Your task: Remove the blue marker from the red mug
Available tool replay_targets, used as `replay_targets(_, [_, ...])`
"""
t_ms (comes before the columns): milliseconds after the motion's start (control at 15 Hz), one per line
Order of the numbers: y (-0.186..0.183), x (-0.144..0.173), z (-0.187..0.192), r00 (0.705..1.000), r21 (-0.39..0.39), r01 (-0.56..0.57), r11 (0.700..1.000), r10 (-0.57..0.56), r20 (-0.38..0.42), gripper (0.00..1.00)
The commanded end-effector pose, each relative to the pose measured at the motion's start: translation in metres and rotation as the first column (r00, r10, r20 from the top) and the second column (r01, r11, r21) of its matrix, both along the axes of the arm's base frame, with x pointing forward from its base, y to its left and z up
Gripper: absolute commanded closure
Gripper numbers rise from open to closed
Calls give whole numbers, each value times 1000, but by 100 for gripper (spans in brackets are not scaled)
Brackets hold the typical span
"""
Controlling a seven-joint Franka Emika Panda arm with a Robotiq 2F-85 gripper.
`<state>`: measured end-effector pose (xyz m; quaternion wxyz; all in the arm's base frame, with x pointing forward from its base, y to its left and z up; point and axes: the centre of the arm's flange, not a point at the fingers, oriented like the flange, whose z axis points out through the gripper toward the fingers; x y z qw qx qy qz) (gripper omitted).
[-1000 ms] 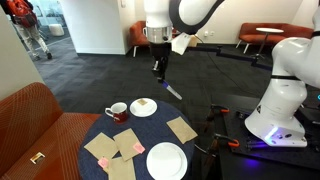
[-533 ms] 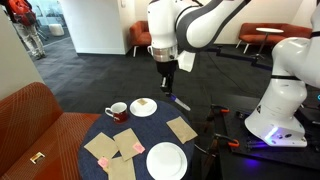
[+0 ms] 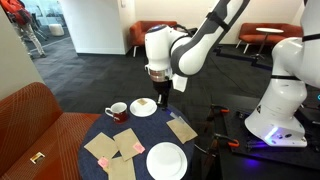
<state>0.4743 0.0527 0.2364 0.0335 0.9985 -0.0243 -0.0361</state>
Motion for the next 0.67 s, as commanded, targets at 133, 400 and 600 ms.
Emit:
replay_targets(133, [7,28,-44,1000,-7,-1,1000,1,-18,95])
replay_targets(400, [5,48,-62,1000,-14,16,1000,-16,-20,95])
replay_targets(600, [0,64,-72,999,-35,38,999,-39,-9,95])
